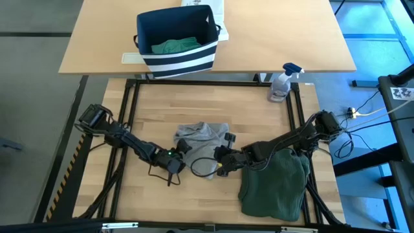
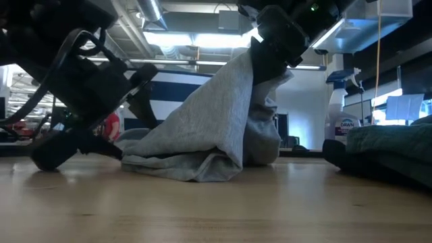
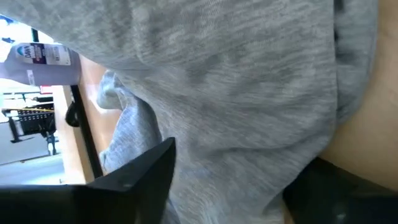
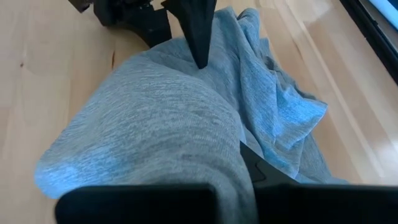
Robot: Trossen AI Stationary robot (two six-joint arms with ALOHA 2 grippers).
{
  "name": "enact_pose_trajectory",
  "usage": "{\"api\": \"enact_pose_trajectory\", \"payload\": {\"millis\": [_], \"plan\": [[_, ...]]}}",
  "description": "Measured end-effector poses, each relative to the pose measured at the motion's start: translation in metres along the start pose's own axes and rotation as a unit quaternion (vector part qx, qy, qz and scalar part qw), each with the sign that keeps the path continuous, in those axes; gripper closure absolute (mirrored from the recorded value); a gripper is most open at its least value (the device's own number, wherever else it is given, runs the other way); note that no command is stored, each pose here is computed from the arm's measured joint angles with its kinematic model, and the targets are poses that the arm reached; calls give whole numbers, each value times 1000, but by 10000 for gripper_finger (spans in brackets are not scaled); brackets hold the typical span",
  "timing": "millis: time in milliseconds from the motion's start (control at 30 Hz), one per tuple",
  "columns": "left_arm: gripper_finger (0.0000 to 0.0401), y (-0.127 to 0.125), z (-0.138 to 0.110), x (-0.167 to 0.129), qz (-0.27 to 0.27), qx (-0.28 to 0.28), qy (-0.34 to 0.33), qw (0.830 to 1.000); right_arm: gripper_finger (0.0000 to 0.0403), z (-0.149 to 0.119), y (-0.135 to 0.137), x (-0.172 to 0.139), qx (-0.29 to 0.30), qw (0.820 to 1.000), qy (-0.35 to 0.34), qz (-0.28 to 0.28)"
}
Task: Fold Laundry from Bin
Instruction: Stack the folded gray shirt on top of the folded green polo shirt
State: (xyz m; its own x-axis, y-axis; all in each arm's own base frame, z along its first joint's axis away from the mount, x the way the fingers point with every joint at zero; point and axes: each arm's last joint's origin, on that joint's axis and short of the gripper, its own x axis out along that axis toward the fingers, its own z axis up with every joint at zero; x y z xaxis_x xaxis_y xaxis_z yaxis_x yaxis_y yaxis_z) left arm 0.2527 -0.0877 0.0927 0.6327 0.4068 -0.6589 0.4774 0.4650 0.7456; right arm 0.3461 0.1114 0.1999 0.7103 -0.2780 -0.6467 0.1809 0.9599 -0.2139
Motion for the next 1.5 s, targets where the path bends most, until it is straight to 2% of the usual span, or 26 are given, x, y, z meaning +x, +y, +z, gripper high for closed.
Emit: {"api": "enact_pose_trajectory", "payload": {"millis": [100,200,267,467,667,800,933,1300,1500], "plan": [[220,0,0,0,-6,-8,-5,1000,398,0,0,0,-2,1000,-1,-6],[342,0,0,1,-15,-29,-10,999,398,3,-3,-6,0,1000,-6,-4],[380,1,1,1,-17,-50,-14,999,398,6,-5,-11,3,1000,-10,-2],[395,20,14,-5,-10,-83,-37,996,398,14,-23,-45,17,1000,-11,2],[397,65,38,-30,40,-93,-86,991,398,17,-49,-93,61,998,-7,12],[397,92,54,-42,57,-86,-102,989,398,14,-58,-125,66,997,-10,27],[397,115,63,-48,68,-89,-125,986,398,16,-62,-159,72,997,5,13],[397,174,60,-45,102,-121,-150,976,398,33,-63,-232,45,999,-2,-7],[397,199,55,-42,128,-117,-179,968,398,35,-75,-255,48,998,3,-35]]}}
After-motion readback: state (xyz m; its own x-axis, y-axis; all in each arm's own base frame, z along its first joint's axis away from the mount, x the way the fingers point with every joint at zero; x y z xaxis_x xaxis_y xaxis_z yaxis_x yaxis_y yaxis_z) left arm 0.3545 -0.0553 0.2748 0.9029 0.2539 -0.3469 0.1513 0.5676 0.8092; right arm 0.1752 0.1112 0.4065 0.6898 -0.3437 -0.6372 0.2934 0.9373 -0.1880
